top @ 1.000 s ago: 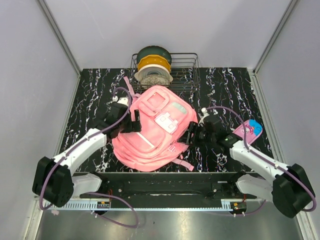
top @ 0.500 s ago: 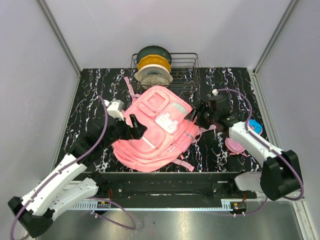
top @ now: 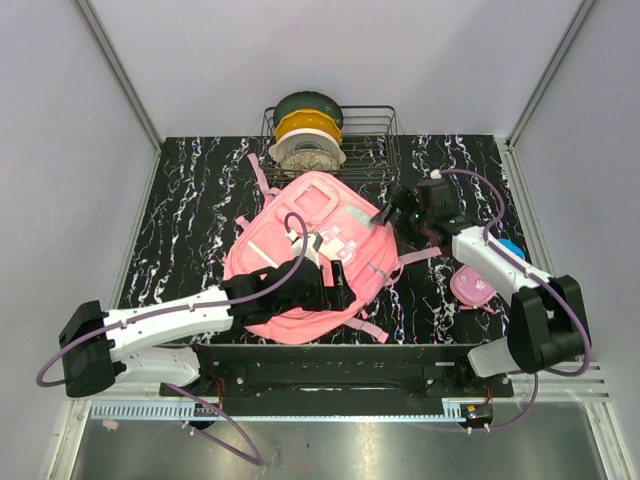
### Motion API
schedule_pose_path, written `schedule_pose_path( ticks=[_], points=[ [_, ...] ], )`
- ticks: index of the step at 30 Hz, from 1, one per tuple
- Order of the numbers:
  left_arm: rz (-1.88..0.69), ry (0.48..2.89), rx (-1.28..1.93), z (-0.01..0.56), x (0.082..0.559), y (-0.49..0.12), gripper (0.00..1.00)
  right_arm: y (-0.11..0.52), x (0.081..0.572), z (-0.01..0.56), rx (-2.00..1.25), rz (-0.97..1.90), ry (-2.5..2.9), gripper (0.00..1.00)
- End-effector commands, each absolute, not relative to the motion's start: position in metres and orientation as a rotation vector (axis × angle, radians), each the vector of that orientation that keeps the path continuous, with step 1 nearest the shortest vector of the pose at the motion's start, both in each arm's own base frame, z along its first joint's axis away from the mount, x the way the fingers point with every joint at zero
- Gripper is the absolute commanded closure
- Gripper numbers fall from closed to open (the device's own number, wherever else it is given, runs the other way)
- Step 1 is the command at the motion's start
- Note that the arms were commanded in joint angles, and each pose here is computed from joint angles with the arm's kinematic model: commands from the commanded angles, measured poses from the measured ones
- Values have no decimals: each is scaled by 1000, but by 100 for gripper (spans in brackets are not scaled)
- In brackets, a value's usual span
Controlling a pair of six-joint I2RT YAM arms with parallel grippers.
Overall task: Pack the student bag
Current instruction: Adjust the student bag at the center of the board.
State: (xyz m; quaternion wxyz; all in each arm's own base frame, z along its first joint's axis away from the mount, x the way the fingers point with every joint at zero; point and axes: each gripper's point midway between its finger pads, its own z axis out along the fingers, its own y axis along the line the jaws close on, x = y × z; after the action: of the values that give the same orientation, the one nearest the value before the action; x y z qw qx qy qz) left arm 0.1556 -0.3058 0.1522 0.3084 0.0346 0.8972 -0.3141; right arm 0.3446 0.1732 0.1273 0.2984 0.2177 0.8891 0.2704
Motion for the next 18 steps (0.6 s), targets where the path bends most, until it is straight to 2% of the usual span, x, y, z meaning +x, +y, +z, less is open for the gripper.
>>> schedule_pose_path(
  ticks=[1,5,10,12,17,18],
  points=[
    [-994,2268,21,184,165,-335,1,187,382,146,442,767,2338,2],
    [-985,2239,0,190,158,-319,1,188,400,125,246,698,2391,0],
    [-761,2262,-174,164,154,-242,1,191,406,109,140,767,2450,2],
    [-732,2255,-250,154,148,-212,1,199,407,116,99,895,2419,10],
    [-826,2171,-363,153,139,-178,1,196,411,102,89,946,2423,26],
    [-801,2167,-382,151,139,-170,1,195,414,101,92,954,2420,49]
  ],
)
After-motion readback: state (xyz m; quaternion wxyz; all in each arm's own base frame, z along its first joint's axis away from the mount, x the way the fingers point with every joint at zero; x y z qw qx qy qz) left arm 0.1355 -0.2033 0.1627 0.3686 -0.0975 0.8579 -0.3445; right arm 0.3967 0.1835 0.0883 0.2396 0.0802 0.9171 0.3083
